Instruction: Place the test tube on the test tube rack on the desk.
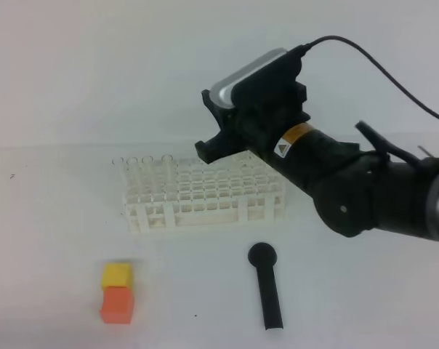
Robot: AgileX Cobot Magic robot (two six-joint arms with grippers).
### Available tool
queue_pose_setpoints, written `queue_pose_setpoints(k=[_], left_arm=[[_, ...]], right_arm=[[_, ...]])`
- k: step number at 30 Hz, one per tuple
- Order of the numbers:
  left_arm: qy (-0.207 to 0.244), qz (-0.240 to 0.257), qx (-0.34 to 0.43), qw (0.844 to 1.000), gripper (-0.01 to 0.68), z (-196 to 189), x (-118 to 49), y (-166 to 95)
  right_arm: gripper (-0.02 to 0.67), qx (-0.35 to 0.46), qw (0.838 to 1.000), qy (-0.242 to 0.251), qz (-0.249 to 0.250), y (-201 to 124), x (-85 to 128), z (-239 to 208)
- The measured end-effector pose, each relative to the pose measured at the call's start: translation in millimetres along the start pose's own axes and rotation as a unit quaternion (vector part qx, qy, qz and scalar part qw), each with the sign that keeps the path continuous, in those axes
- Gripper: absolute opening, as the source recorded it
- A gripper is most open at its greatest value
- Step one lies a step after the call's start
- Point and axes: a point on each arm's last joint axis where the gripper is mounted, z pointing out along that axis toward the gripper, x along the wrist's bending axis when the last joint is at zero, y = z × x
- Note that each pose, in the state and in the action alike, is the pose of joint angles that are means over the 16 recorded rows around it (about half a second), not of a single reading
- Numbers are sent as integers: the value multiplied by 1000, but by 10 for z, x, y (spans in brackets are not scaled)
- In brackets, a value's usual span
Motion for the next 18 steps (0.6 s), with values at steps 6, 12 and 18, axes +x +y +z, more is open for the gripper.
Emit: queue_pose_setpoints(k=[6, 12, 18], left_arm=[[4, 18, -2, 1000, -1, 0, 8, 4], [2, 33, -2, 999, -1, 0, 9, 6], [-3, 40, 0, 999, -1, 1, 4, 4]], right_arm=[[120, -28, 999, 3, 16, -136, 114, 270], [120, -32, 999, 7, 33, -269, 218, 378], [120, -30, 998, 21, 44, -309, 325, 390]])
